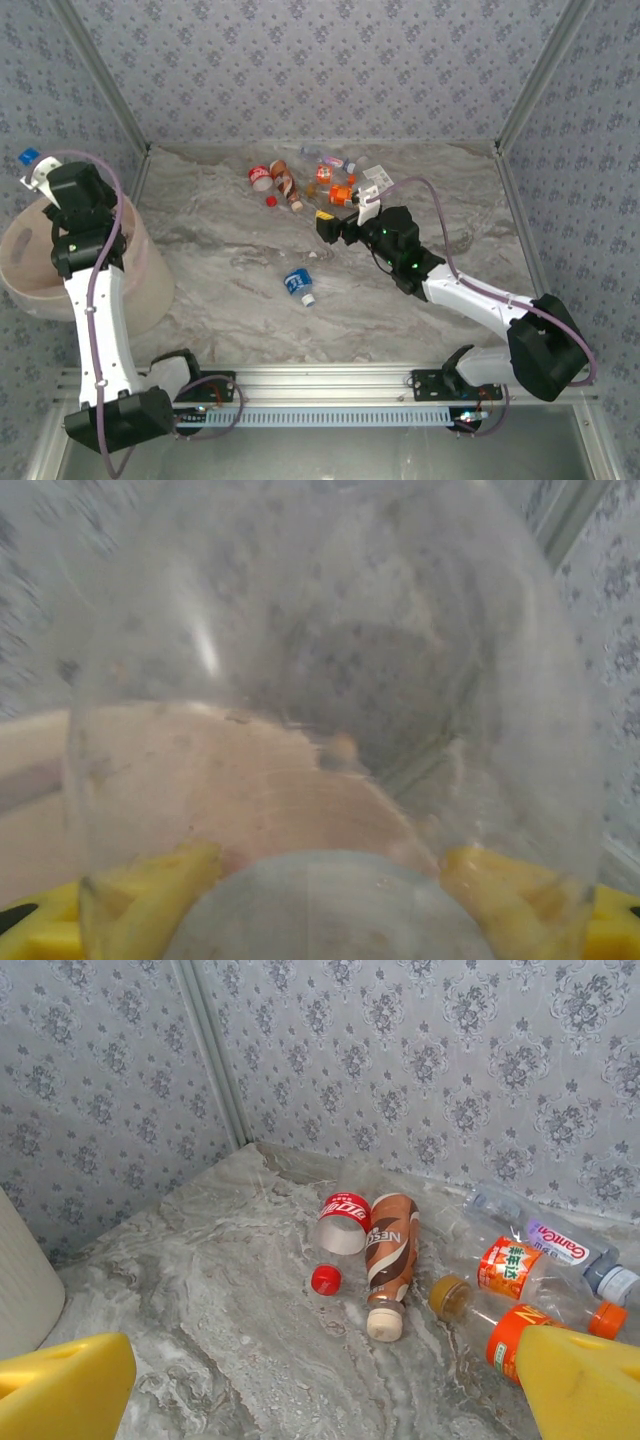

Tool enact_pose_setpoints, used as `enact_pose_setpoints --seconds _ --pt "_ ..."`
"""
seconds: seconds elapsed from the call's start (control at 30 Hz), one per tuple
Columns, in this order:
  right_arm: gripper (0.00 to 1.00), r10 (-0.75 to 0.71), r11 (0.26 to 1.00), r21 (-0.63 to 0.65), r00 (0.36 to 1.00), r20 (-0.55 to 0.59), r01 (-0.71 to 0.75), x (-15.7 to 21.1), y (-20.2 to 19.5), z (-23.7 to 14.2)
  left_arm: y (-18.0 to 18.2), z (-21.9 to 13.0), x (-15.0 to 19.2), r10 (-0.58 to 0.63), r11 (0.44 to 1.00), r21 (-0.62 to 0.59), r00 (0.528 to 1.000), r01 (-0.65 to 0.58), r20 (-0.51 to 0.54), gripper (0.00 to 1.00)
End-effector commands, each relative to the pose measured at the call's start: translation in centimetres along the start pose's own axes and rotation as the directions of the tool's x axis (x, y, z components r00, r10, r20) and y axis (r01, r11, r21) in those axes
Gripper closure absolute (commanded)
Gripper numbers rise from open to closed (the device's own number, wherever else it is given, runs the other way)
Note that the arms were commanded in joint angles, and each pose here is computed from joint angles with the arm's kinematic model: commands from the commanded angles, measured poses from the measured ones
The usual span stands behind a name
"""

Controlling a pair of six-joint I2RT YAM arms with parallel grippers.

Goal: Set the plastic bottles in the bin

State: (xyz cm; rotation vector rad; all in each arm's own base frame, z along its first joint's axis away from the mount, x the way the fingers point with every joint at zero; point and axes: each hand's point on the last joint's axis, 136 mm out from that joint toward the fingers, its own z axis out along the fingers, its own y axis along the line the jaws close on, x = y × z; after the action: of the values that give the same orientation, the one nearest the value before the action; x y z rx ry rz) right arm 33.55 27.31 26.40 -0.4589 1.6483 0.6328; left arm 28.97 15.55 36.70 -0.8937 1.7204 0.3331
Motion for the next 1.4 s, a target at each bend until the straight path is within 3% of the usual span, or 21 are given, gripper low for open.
enact_pose_setpoints --seconds 0.0,0.1,0.27,0.73,0.93,1.07,1.23,1.37 --pt "0.00 -0.026 1.000 0.008 0.999 0.022 0.026 -0.6 0.1 0.0 -2.0 0.5 1.3 -0.108 0.987 0.109 0.992 0.115 -0.063 0.40" --pt "0.00 -0.023 1.000 0.001 1.000 0.016 0.023 -0.5 0.2 0.2 -2.5 1.2 2.2 -0.114 0.986 0.112 0.988 0.126 -0.107 0.36" --pt "0.00 -0.007 1.000 0.003 1.000 -0.004 0.007 -0.1 0.2 0.3 -1.2 1.2 2.1 -0.068 0.997 0.033 0.991 0.072 -0.116 0.14" --pt "0.00 0.037 0.997 0.073 0.999 -0.026 -0.035 1.1 -1.5 0.1 -4.9 -1.5 1.1 -0.072 0.968 0.222 0.981 0.113 -0.182 0.05" --pt "0.00 0.139 0.964 0.237 0.988 -0.059 -0.122 3.0 -4.5 -0.4 -8.0 -4.2 2.5 -0.015 0.950 0.301 0.974 0.085 -0.226 0.02" --pt "0.00 0.211 0.942 0.281 0.975 -0.068 -0.185 4.0 -5.9 -1.0 -11.2 -6.2 3.6 0.051 0.930 0.367 0.982 0.018 -0.179 0.02" --pt "0.00 0.263 0.903 0.383 0.956 -0.130 -0.196 5.8 -7.8 -2.5 -16.0 -8.6 6.3 0.089 0.876 0.483 0.977 0.017 -0.195 0.02" --pt "0.00 0.322 0.866 0.440 0.938 -0.126 -0.238 6.9 -9.2 -4.4 -19.7 -11.1 11.3 0.115 0.824 0.562 0.949 0.074 -0.294 0.02"
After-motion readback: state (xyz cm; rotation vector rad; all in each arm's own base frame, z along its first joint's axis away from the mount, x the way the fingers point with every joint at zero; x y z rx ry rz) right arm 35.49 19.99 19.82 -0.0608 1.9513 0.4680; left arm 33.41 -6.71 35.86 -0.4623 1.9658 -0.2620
